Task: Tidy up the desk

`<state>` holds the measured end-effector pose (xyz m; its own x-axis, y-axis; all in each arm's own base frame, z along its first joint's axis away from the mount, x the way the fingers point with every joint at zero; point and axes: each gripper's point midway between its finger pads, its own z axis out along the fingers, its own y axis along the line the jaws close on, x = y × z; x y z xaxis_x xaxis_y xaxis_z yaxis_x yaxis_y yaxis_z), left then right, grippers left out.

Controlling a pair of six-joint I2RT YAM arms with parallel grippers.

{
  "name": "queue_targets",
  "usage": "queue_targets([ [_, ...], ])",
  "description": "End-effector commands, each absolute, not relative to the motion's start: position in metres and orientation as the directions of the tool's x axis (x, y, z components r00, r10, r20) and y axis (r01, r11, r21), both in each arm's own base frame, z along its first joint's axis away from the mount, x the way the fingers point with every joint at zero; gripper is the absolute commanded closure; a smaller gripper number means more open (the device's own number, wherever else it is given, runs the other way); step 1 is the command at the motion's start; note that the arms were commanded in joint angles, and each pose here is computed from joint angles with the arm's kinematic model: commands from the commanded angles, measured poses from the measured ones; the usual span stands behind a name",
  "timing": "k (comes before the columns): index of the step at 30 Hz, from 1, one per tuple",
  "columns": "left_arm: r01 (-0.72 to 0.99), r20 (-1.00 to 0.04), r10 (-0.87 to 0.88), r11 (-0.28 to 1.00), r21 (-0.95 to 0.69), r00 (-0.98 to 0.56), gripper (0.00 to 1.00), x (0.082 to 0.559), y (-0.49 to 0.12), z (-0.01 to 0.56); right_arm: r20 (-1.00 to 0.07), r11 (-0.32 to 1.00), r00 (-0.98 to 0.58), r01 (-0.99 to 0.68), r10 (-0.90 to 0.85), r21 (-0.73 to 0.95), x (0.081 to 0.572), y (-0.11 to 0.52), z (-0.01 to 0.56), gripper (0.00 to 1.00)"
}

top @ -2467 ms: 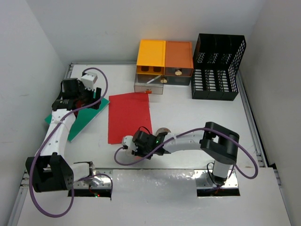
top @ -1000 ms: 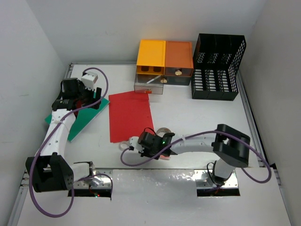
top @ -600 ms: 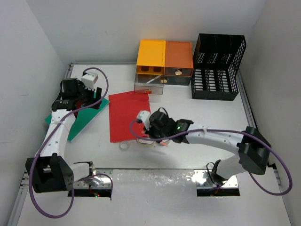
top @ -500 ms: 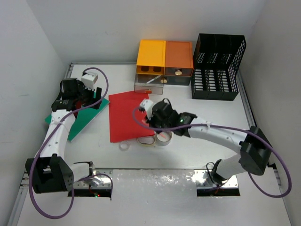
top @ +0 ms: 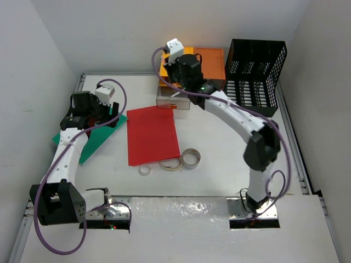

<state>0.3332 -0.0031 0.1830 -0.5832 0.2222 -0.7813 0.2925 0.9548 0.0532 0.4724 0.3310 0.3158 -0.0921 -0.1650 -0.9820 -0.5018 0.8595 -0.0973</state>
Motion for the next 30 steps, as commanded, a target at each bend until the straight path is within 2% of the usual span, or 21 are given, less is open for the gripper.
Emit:
queue_targets([
  [1, 0.304, -0.817, 0.23, 0.95, 0.071, -0.528, 0.32, 0.337, -0.006, 0.198, -0.967, 0.879, -0.032, -0.425, -0.253, -0.215, 0.522, 0.331, 0.299, 1.0],
  [3, 0.306, -0.816, 0.229, 0.95, 0.068, -0.53, 0.32, 0.337, -0.006, 0.197, -0.959, 0.879, -0.015, -0.404, -0.284, -0.254, 0.541, 0.331, 0.294, 1.0],
  [8, 0.315, -0.816, 0.23, 0.947, 0.061, -0.531, 0.32, 0.336, -0.008, 0.195, -0.926, 0.866, -0.093, -0.399, -0.366, -0.302, 0.574, 0.327, 0.232, 1.0],
  [11, 0.316, -0.817, 0.23, 0.947, 0.061, -0.529, 0.32, 0.337, -0.008, 0.195, -0.897, 0.859, -0.162, -0.396, -0.412, -0.323, 0.569, 0.314, 0.201, 1.0],
  [18, 0.312, -0.812, 0.227, 0.948, 0.058, -0.538, 0.32, 0.34, -0.007, 0.193, -0.882, 0.847, -0.192, -0.423, -0.431, -0.322, 0.548, 0.302, 0.185, 1.0],
  [20, 0.309, -0.81, 0.229, 0.949, 0.062, -0.54, 0.32, 0.34, -0.006, 0.193, -0.882, 0.845, -0.186, -0.424, -0.433, -0.325, 0.547, 0.303, 0.19, 0.9],
  [21, 0.305, -0.809, 0.229, 0.95, 0.065, -0.542, 0.32, 0.34, -0.005, 0.193, -0.866, 0.836, -0.21, -0.437, -0.453, -0.332, 0.544, 0.3, 0.184, 0.69],
  [22, 0.303, -0.809, 0.228, 0.951, 0.064, -0.542, 0.32, 0.34, -0.005, 0.193, -0.862, 0.83, -0.209, -0.444, -0.462, -0.338, 0.543, 0.301, 0.186, 0.55],
  [23, 0.3, -0.807, 0.228, 0.952, 0.066, -0.545, 0.32, 0.339, -0.004, 0.193, -0.866, 0.831, -0.198, -0.44, -0.459, -0.34, 0.545, 0.301, 0.196, 0.47],
  [25, 0.296, -0.806, 0.228, 0.953, 0.069, -0.546, 0.32, 0.339, -0.003, 0.193, -0.859, 0.824, -0.198, -0.444, -0.473, -0.352, 0.542, 0.299, 0.205, 0.38],
  [30, 0.295, -0.807, 0.232, 0.953, 0.076, -0.543, 0.32, 0.34, -0.003, 0.193, -0.898, 0.833, -0.129, -0.447, -0.421, -0.327, 0.521, 0.292, 0.263, 0.37],
])
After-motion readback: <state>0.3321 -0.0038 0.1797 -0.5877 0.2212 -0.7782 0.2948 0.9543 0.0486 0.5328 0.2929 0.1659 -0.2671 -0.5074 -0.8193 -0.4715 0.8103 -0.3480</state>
